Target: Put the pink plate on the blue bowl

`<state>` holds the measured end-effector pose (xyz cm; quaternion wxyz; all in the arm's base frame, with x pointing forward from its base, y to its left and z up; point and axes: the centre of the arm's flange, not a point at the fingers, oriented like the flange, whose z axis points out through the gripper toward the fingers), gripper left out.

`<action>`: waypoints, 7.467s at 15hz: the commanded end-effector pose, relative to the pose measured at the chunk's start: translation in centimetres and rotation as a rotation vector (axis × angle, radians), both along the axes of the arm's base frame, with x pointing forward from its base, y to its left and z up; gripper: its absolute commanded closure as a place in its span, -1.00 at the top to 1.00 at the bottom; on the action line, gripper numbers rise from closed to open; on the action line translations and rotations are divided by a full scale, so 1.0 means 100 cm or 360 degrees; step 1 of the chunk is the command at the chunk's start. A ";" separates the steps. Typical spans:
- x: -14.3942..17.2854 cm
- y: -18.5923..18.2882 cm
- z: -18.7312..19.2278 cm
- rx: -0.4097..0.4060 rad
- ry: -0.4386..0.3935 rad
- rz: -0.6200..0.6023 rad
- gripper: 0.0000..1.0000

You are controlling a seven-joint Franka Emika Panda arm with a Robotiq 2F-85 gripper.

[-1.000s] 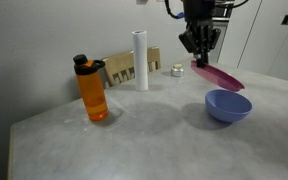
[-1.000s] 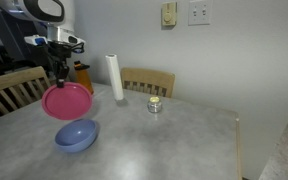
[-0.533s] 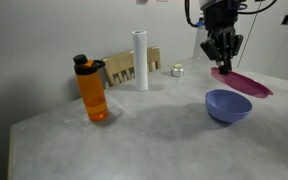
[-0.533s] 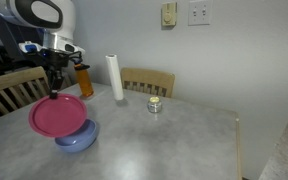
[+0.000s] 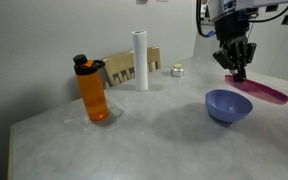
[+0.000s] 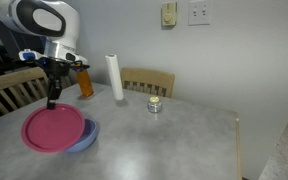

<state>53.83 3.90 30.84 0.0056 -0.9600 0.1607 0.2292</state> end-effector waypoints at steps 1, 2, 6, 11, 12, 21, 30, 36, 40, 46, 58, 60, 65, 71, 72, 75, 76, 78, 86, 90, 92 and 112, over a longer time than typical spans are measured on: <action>0.005 -0.010 -0.005 -0.0112 0.0040 -0.0046 -0.94; 0.008 -0.011 -0.005 -0.0158 0.0027 -0.0060 -0.94; 0.024 -0.008 -0.008 -0.0185 -0.0010 -0.0041 -0.94; 0.048 0.006 -0.012 -0.0146 -0.0082 0.0010 -0.94; 0.053 0.009 -0.014 -0.0135 -0.0094 0.0022 -0.94; 0.061 0.026 -0.026 -0.0143 -0.0031 0.0066 -0.94; 0.064 0.023 -0.010 -0.0216 0.0072 0.0051 -0.94; 0.060 0.018 -0.017 -0.0248 0.0170 0.0024 -0.94; 0.061 0.020 -0.031 -0.0238 0.0180 0.0024 -0.94; 0.072 0.030 -0.053 -0.0211 0.0170 0.0054 -0.94; 0.090 0.048 -0.071 -0.0219 0.0132 0.0085 -0.94; 0.090 0.049 -0.069 -0.0224 0.0134 0.0081 -0.94; 0.095 0.050 -0.072 -0.0210 0.0118 0.0080 -0.26; 0.100 0.054 -0.080 -0.0184 0.0106 0.0088 -0.96; 0.101 0.055 -0.081 -0.0181 0.0102 0.0090 -0.96; 0.105 0.057 -0.083 -0.0171 0.0094 0.0093 -0.96; 0.106 0.057 -0.084 -0.0166 0.0089 0.0093 -0.96; 0.109 0.058 -0.085 -0.0155 0.0074 0.0092 -0.96; 0.119 0.057 -0.112 -0.0069 0.0080 0.0060 -0.96; 0.118 0.052 -0.120 -0.0045 0.0104 0.0021 -0.96; 0.118 0.050 -0.120 -0.0043 0.0113 0.0007 -0.96; 0.129 0.116 0.016 -0.0014 -0.0344 -0.0022 0.01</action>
